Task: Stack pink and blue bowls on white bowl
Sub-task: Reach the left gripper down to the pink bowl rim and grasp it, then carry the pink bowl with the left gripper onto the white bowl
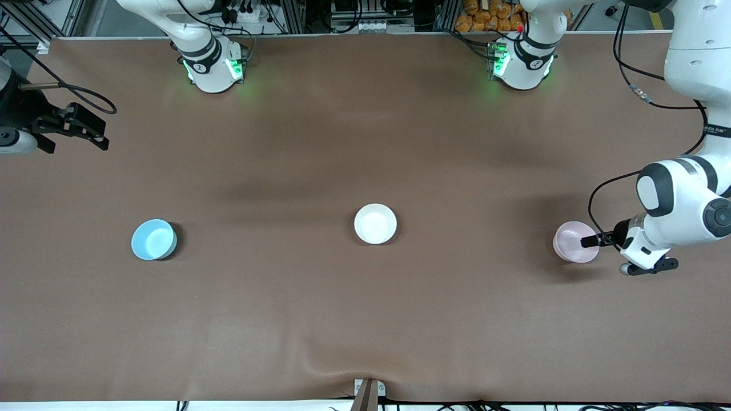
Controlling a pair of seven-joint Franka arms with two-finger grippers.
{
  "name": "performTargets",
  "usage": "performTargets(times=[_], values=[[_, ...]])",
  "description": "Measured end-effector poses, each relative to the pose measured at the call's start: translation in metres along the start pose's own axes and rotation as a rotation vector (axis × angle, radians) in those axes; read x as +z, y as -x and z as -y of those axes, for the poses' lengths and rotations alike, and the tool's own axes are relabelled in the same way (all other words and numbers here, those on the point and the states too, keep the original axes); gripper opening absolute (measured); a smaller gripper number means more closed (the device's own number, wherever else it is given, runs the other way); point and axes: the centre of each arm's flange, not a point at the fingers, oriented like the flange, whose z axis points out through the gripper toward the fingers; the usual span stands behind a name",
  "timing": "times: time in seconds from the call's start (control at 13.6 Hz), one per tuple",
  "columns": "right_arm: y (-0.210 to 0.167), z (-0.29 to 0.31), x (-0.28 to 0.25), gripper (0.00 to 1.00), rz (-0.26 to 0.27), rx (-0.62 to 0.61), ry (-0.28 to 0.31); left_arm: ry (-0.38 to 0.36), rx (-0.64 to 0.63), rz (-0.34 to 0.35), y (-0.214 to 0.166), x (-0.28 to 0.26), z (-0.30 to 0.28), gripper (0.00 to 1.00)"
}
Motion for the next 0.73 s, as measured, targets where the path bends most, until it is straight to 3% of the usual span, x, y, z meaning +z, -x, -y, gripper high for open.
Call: performTargets(times=[0.15,0.59,0.73], values=[[0.0,0.0,0.0,1.0,0.0,0.0,0.0,0.001,0.009,0.005,0.0,0.007,0.003,0.84],[0.0,0.0,0.0,1.0,0.001,0.0,0.0,0.003,0.04,0.002,-0.001,0.015,0.006,0.19],[0.0,0.0,0.0,1.0,0.001,0.0,0.0,0.005,0.046,-0.004,-0.002,0.011,0.003,0.04]])
